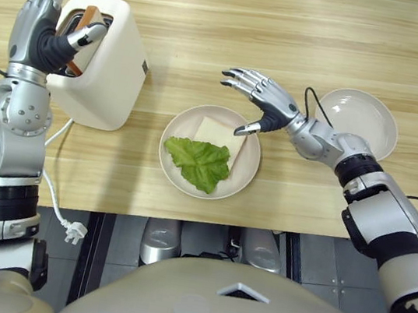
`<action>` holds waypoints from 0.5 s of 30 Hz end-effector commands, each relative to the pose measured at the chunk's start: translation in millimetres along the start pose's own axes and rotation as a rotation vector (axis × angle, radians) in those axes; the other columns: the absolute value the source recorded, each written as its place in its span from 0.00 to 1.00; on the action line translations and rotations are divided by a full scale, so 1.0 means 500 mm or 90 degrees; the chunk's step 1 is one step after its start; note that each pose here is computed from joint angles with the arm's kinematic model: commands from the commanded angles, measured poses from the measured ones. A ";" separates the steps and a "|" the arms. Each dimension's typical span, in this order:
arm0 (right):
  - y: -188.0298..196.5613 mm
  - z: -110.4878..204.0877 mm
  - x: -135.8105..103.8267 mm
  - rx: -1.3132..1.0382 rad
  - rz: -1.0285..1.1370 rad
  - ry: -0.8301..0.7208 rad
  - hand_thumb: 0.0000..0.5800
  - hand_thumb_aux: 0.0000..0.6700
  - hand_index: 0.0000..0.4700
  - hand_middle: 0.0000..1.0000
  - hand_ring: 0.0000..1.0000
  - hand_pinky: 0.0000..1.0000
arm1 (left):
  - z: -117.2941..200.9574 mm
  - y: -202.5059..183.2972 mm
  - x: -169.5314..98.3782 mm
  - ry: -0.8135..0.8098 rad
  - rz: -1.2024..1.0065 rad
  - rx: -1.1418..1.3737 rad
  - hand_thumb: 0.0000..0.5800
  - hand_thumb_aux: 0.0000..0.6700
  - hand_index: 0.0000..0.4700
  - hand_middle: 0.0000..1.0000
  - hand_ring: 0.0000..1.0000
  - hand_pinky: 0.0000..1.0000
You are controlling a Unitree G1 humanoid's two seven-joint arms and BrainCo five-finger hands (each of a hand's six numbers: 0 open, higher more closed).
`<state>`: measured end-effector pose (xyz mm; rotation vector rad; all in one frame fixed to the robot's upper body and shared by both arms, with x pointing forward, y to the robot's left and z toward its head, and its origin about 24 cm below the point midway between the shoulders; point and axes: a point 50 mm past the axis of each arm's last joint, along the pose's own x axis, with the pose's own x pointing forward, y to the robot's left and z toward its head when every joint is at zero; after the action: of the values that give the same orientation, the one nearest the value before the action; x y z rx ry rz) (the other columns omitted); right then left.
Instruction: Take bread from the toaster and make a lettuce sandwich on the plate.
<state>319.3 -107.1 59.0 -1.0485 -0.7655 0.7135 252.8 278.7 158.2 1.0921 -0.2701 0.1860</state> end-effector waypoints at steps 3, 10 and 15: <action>0.019 0.012 -0.018 0.020 0.011 -0.014 0.00 0.00 0.00 0.00 0.00 0.00 | -0.018 0.004 -0.008 0.037 0.003 0.029 0.00 0.00 0.00 0.00 0.00 0.00; 0.062 0.060 -0.051 -0.036 0.054 -0.118 0.00 0.00 0.00 0.00 0.00 0.00 | -0.014 0.002 -0.012 0.040 0.003 0.019 0.00 0.00 0.00 0.00 0.00 0.00; 0.080 0.075 -0.067 -0.077 0.071 -0.160 0.00 0.00 0.00 0.00 0.00 0.00 | -0.011 0.000 -0.014 0.042 0.003 0.012 0.00 0.00 0.00 0.00 0.00 0.00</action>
<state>267.8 -102.8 30.3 -1.1027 -0.9614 0.8955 248.3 283.1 154.2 1.1068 -0.2228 0.2250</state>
